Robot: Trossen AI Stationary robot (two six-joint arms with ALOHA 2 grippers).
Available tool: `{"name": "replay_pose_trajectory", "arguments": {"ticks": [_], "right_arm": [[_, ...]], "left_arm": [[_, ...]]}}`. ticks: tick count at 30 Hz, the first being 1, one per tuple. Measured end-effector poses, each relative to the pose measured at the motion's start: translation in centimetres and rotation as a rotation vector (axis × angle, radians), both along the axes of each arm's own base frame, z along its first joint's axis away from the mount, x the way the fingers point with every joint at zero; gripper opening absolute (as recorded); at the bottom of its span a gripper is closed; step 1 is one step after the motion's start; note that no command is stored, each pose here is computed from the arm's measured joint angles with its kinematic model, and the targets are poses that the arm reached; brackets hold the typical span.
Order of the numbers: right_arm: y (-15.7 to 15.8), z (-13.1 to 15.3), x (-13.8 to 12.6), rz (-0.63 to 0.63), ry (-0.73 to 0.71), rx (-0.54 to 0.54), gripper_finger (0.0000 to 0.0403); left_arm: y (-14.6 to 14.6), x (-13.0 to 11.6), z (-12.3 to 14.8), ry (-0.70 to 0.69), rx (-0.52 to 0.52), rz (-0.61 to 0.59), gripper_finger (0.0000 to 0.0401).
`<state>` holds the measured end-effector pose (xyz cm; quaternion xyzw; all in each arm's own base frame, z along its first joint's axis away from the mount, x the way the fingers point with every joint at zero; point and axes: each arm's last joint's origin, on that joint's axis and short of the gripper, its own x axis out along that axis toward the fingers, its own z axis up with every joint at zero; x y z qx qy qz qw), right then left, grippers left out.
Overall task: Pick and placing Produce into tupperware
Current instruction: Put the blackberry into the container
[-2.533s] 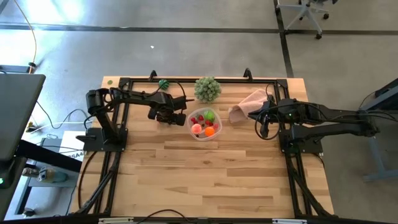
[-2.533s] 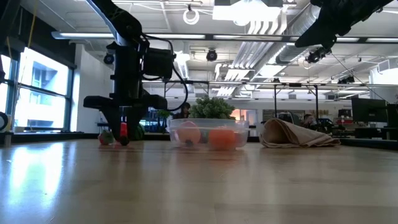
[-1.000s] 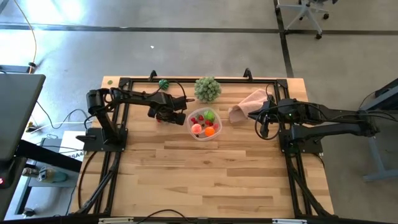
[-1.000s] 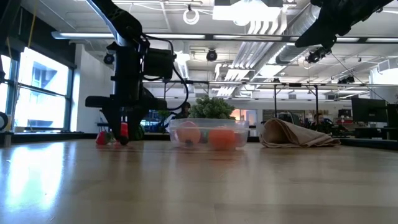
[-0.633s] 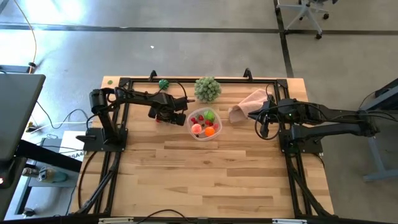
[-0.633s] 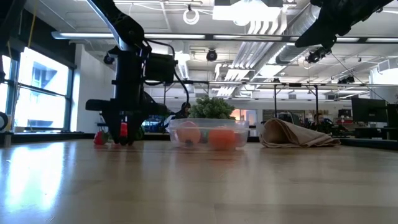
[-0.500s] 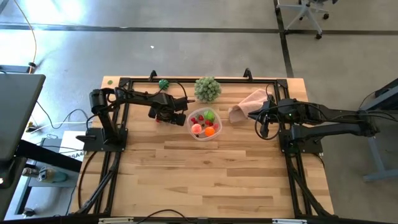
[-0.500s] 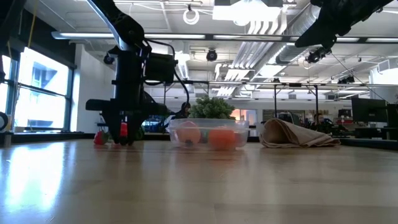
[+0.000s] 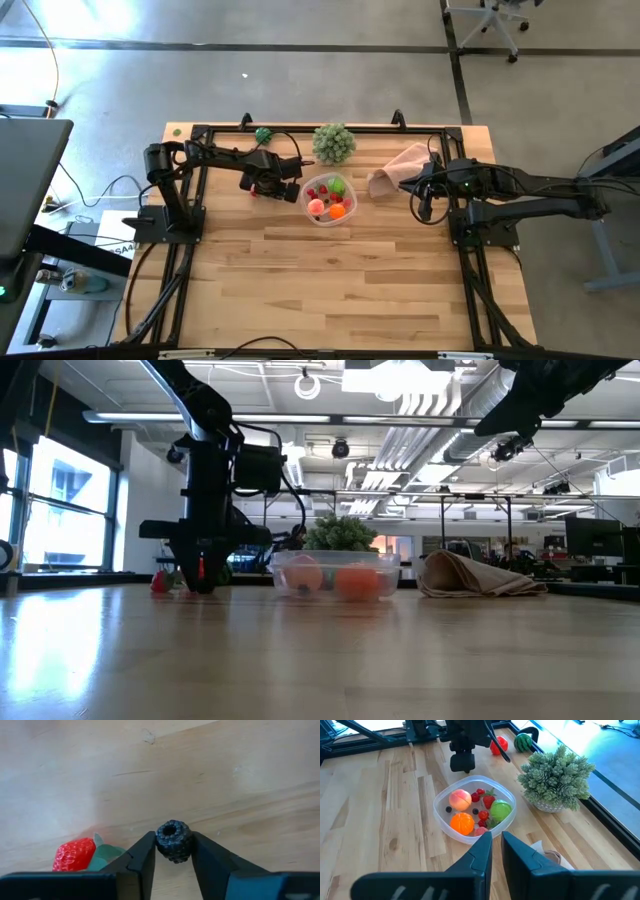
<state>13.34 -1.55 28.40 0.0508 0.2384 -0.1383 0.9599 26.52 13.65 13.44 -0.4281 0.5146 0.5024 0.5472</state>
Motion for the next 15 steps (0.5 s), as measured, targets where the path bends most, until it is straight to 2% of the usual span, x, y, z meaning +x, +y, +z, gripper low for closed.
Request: {"name": "replay_pose_trajectory", "arguments": {"ticks": [4, 11, 15], "right_arm": [[0.00, -0.01, 0.00, 0.000, 0.000, 0.000, 0.0030], [0.00, -0.01, 0.00, 0.000, 0.000, 0.000, 0.0030], [-0.01, -0.01, 0.00, -0.001, 0.000, 0.000, 0.0030]], "left_arm": [[0.00, 0.01, 0.00, -0.001, 0.001, 0.003, 0.0097], [0.00, 0.01, -0.03, 0.000, 0.001, 0.002, 0.0113], [0.01, 0.00, -0.03, 0.000, 0.001, 0.002, 0.0109]]}}
